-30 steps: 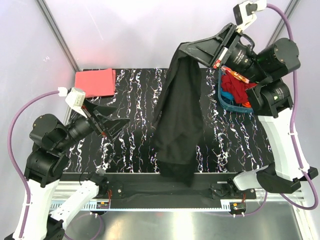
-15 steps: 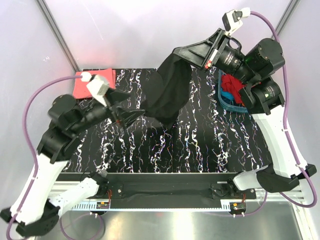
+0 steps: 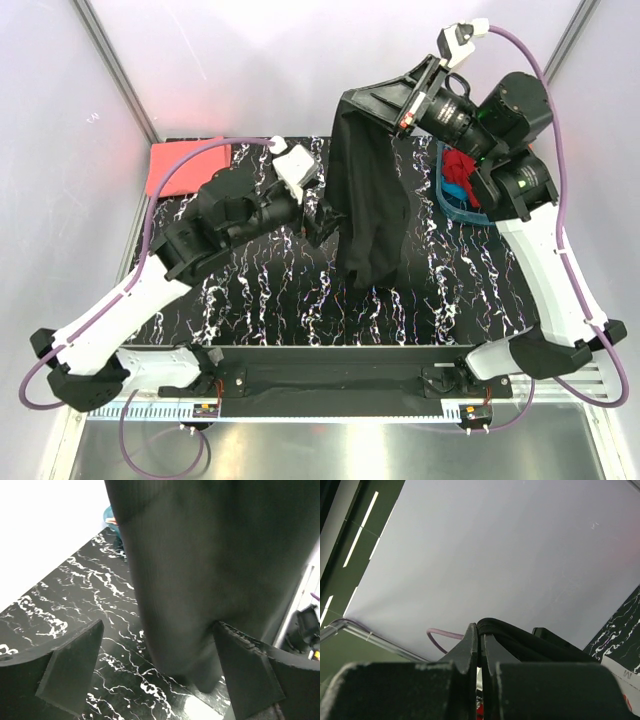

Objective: Fold and stack the t-shirts
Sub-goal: Flatten the tshirt out

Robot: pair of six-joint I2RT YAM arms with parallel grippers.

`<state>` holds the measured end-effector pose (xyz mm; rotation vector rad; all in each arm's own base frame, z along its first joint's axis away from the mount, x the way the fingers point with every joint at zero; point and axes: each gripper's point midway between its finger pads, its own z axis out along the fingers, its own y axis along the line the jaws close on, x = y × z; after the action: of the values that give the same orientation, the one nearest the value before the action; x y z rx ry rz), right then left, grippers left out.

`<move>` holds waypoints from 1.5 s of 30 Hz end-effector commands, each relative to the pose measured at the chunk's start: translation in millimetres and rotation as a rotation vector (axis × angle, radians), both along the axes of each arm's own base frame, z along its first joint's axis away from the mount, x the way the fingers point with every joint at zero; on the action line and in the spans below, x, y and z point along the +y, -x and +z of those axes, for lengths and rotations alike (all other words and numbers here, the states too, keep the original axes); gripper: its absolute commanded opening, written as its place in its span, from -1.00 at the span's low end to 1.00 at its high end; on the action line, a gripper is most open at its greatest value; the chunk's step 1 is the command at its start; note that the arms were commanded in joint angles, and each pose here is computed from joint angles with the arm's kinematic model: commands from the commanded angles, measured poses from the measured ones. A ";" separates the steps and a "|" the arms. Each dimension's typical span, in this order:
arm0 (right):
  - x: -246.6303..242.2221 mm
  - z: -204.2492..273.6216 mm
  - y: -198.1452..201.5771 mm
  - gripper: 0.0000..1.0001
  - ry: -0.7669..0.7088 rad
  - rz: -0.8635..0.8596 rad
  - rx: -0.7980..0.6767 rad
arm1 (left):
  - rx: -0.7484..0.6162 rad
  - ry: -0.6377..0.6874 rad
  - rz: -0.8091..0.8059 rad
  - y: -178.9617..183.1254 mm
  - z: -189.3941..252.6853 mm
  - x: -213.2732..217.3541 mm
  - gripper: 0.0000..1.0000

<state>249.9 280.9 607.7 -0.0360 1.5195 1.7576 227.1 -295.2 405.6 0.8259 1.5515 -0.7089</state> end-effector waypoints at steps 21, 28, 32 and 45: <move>85.6 -42.0 -77.2 -1.00 0.061 0.193 -0.051 | -0.243 -0.077 0.817 -6.6 110.5 224.7 -1.00; 105.4 5.1 -107.4 -1.00 -0.227 0.307 -0.068 | -0.318 0.213 0.687 41.5 198.5 236.0 -1.00; 95.4 9.2 -90.3 -1.00 -0.157 0.278 -0.130 | -0.302 0.319 0.507 62.2 207.5 212.3 -1.00; -45.2 -284.5 -117.8 -0.96 0.391 -0.039 0.357 | 0.398 0.138 -0.130 27.2 -66.2 -28.3 -1.00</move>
<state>378.7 254.8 411.3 0.1378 1.8681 1.6351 218.3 -268.0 369.8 0.6373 1.7719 -0.8268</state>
